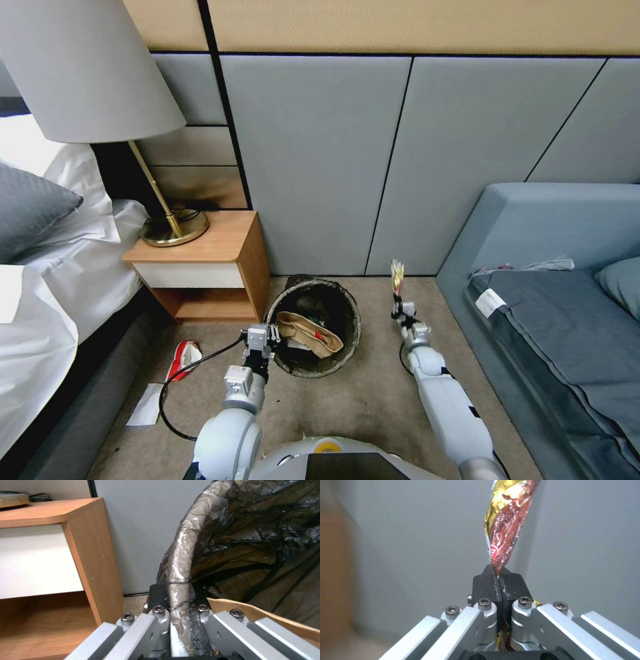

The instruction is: Pick up the trash bin, then pick up the garbage from the floor and place it into the trash bin.

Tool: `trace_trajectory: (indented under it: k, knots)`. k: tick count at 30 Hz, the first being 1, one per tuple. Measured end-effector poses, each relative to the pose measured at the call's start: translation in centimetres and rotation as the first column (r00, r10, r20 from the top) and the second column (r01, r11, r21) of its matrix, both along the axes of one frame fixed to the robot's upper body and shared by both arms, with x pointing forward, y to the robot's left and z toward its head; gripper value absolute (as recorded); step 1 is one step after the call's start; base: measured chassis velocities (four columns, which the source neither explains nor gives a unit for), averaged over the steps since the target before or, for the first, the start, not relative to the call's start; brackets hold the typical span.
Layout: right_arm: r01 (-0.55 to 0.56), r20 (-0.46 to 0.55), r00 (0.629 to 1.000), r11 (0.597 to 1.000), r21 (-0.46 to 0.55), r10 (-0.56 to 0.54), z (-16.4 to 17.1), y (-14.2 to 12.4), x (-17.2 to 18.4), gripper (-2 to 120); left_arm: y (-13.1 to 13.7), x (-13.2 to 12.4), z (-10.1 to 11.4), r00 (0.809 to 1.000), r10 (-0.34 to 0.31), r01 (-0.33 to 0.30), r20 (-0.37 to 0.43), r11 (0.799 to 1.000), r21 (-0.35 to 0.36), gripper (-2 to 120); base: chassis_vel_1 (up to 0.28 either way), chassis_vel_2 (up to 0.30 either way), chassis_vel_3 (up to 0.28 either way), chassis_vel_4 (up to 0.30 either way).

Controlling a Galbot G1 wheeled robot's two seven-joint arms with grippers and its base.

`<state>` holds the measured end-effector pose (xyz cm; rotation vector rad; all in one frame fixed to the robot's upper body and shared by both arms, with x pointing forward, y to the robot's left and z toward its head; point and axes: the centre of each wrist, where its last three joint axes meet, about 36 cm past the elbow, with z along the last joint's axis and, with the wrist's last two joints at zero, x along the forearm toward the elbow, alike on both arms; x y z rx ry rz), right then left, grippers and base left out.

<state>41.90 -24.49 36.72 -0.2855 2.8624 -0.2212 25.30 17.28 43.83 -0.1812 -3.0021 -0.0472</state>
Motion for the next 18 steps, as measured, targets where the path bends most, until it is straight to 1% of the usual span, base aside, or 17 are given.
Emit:
trace_trajectory:
  k: [1, 2, 3, 4, 5, 6, 7, 9, 10, 11, 12, 13, 15, 16, 18]
  knots:
    - [-0.053, 0.049, 0.997, 0.999, 0.008, 0.052, 1.6, 1.0, -1.0, 0, 0.0, 0.0, 0.1, 1.000, -0.002, 0.002, 0.002, 1.000, 0.000, 0, 0.000, 0.000, 0.000, 0.000]
    - [-0.125, 0.099, 0.987, 0.992, 0.014, 0.123, 2.7, 1.9, -1.8, 0, -0.1, 0.0, 0.1, 1.000, -0.004, 0.004, 0.003, 1.000, -0.001, 0, 0.000, 0.000, 0.000, 0.000]
    - [-0.125, 0.099, 0.987, 0.992, 0.014, 0.123, 2.7, 1.9, -1.8, 0, -0.1, 0.0, 0.1, 1.000, -0.004, 0.004, 0.003, 1.000, -0.001, 0, 0.000, 0.000, 0.000, 0.000]
    - [-0.159, 0.121, 0.980, 0.987, 0.014, 0.156, 3.1, 2.2, -2.3, 0, -0.1, 0.0, 0.1, 1.000, -0.004, 0.004, 0.003, 1.000, -0.001, 0, 0.000, 0.000, 0.000, 0.000]
    - [-0.220, 0.155, 0.964, 0.975, 0.010, 0.216, 3.7, 2.8, -3.1, 0, -0.1, 0.0, 0.1, 1.000, -0.006, 0.006, 0.003, 1.000, -0.002, 0, 0.000, 0.000, 0.000, 0.000]
    - [-0.220, 0.155, 0.964, 0.975, 0.010, 0.216, 3.7, 2.8, -3.1, 0, -0.1, 0.0, 0.1, 1.000, -0.006, 0.006, 0.003, 1.000, -0.002, 0, 0.000, 0.000, 0.000, 0.000]
    - [-0.281, 0.181, 0.944, 0.960, 0.004, 0.276, 4.4, 3.4, -4.2, 0, -0.1, 0.0, 0.1, 1.000, -0.007, 0.007, 0.003, 1.000, -0.002, 0, 0.000, 0.000, 0.000, 0.000]
    - [-0.295, 0.186, 0.939, 0.955, 0.003, 0.290, 4.5, 3.6, -4.5, 0, -0.1, 0.0, 0.1, 1.000, -0.007, 0.007, 0.003, 1.000, -0.002, 0, 0.000, 0.000, 0.000, 0.000]
    - [-0.367, 0.205, 0.910, 0.930, -0.007, 0.361, 5.1, 4.3, -6.1, 0, -0.2, 0.0, 0.1, 1.000, -0.008, 0.008, 0.003, 1.000, -0.003, 0, 0.000, 0.000, 0.000, 0.000]
    - [-0.367, 0.205, 0.910, 0.930, -0.007, 0.361, 5.1, 4.3, -6.1, 0, -0.2, 0.0, 0.1, 1.000, -0.008, 0.008, 0.003, 1.000, -0.003, 0, 0.000, 0.000, 0.000, 0.000]
    - [-0.390, 0.207, 0.900, 0.921, -0.013, 0.384, 5.2, 4.5, -6.7, 0, -0.2, 0.0, 0.1, 1.000, -0.009, 0.009, 0.004, 1.000, -0.003, 0, 0.000, 0.000, 0.000, 0.000]
    - [-0.433, 0.202, 0.881, 0.901, -0.017, 0.428, 4.9, 5.2, -7.9, 0, -0.2, 0.0, 0.1, 1.000, -0.009, 0.009, 0.004, 1.000, -0.004, 0, 0.000, 0.000, 0.000, 0.000]
    - [-0.438, 0.201, 0.879, 0.899, -0.017, 0.432, 4.8, 5.3, -8.0, 0, -0.2, 0.1, 0.1, 1.000, -0.010, 0.010, 0.005, 1.000, -0.004, 0, 0.000, 0.000, 0.000, 0.000]
    - [-0.466, 0.190, 0.867, 0.885, -0.018, 0.461, 4.2, 5.9, -9.0, 0, -0.3, 0.1, 0.1, 1.000, -0.011, 0.011, 0.005, 1.000, -0.006, 0, 0.000, 0.000, 0.000, 0.000]
    - [-0.479, 0.179, 0.862, 0.878, -0.021, 0.474, 3.3, 6.2, -9.4, 0, -0.3, 0.1, 0.1, 1.000, -0.012, 0.012, 0.004, 1.000, -0.006, 0, 0.000, 0.000, 0.000, 0.000]
